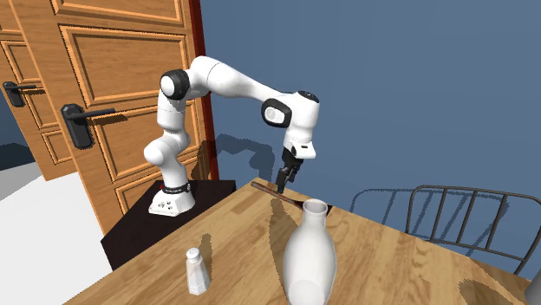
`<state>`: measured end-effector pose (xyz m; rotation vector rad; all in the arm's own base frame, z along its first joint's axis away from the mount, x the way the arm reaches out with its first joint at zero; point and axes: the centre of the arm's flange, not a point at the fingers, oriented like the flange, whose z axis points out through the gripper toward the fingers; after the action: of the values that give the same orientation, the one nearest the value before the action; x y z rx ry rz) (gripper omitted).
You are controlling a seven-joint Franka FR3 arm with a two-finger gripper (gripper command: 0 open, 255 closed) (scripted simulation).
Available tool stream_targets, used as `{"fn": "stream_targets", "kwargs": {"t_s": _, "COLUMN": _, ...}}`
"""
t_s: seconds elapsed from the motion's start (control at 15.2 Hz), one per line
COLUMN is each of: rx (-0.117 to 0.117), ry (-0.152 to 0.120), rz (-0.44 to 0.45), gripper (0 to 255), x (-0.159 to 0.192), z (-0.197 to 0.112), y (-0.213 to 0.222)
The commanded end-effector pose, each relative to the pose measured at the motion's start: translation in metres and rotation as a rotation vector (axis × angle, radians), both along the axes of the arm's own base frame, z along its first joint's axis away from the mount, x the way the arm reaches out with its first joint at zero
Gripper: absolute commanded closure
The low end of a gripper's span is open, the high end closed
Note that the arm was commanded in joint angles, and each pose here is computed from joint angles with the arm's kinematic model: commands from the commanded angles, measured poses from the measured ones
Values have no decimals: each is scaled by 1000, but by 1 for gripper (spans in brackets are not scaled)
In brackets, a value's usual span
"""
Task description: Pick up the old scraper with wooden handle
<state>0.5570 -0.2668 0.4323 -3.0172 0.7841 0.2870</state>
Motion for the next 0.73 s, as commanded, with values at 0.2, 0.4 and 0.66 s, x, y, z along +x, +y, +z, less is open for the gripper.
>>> {"fn": "stream_targets", "kwargs": {"t_s": 0.2, "rx": -3, "ry": 2, "rz": -9, "gripper": 0, "x": 6, "z": -25, "y": -8}}
{"fn": "stream_targets", "kwargs": {"t_s": 0.4, "rx": -3, "ry": 2, "rz": -9, "gripper": 0, "x": 6, "z": -43, "y": -8}}
{"fn": "stream_targets", "kwargs": {"t_s": 0.66, "rx": -3, "ry": 2, "rz": -9, "gripper": 255, "x": 6, "z": -43, "y": -7}}
